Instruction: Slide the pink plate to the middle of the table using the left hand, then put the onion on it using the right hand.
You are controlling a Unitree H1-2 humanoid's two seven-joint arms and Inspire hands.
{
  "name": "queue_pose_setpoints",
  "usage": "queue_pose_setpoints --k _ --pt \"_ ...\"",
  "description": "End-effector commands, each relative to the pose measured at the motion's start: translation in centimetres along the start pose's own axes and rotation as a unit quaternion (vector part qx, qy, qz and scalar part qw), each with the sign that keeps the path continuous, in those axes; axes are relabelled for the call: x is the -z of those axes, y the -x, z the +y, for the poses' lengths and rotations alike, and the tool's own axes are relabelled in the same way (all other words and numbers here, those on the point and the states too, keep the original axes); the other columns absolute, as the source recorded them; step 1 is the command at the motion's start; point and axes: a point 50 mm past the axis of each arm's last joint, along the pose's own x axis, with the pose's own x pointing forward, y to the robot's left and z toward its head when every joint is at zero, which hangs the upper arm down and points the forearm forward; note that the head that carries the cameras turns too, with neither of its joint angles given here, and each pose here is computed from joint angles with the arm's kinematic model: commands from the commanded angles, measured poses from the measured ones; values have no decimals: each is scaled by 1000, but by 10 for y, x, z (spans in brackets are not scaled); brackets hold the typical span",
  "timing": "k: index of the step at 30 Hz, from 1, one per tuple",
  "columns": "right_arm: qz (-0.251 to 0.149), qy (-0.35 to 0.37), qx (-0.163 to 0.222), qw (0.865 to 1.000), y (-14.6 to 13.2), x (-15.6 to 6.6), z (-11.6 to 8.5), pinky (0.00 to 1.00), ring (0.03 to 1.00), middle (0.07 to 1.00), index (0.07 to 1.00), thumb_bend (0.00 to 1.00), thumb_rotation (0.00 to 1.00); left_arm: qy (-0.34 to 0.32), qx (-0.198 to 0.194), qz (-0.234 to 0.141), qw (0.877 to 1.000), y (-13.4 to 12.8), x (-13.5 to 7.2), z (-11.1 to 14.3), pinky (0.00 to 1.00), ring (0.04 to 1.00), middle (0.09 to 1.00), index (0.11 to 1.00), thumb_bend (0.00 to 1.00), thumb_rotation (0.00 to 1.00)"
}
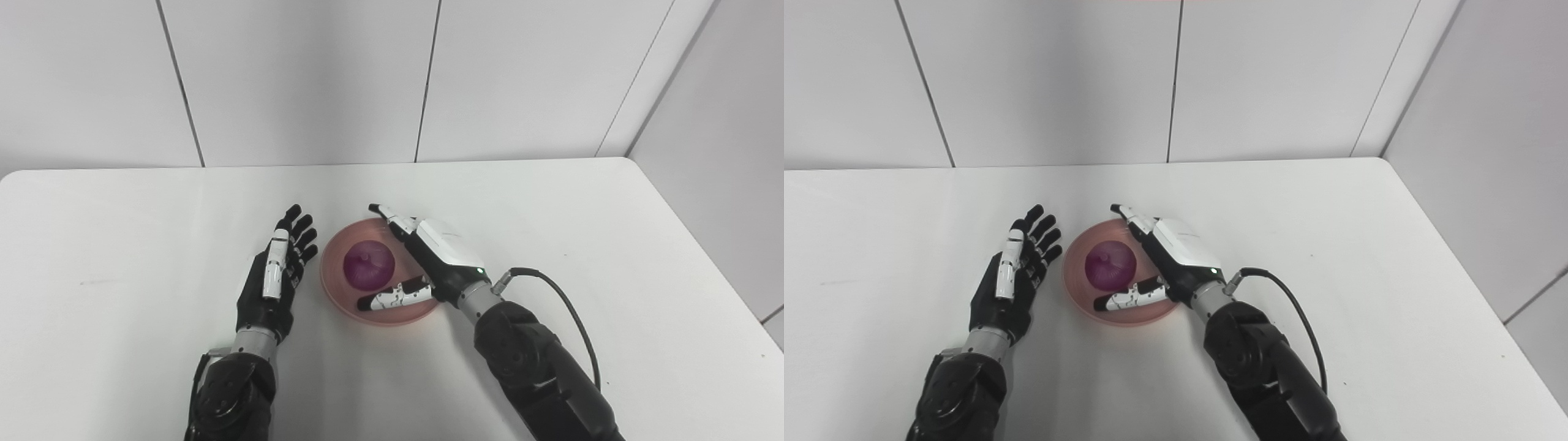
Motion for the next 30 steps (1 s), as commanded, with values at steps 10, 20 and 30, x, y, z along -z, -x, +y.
queue_pose_setpoints --k 10,20,30 --pt "-63 -54 76 994 4 -16 -34 910 968 999 1000 1000 594 0 8 -17 1000 -4 -7 -7 939 938 940 927 453 1000" --pt "-52 -139 147 978 26 -12 -55 790 917 973 988 988 707 5 9 -18 1000 -4 -7 -6 946 943 946 937 444 1000" --pt "43 -183 198 962 53 13 -48 852 917 943 970 848 998 3 8 -18 1000 -4 -9 -5 942 942 947 937 440 1000"
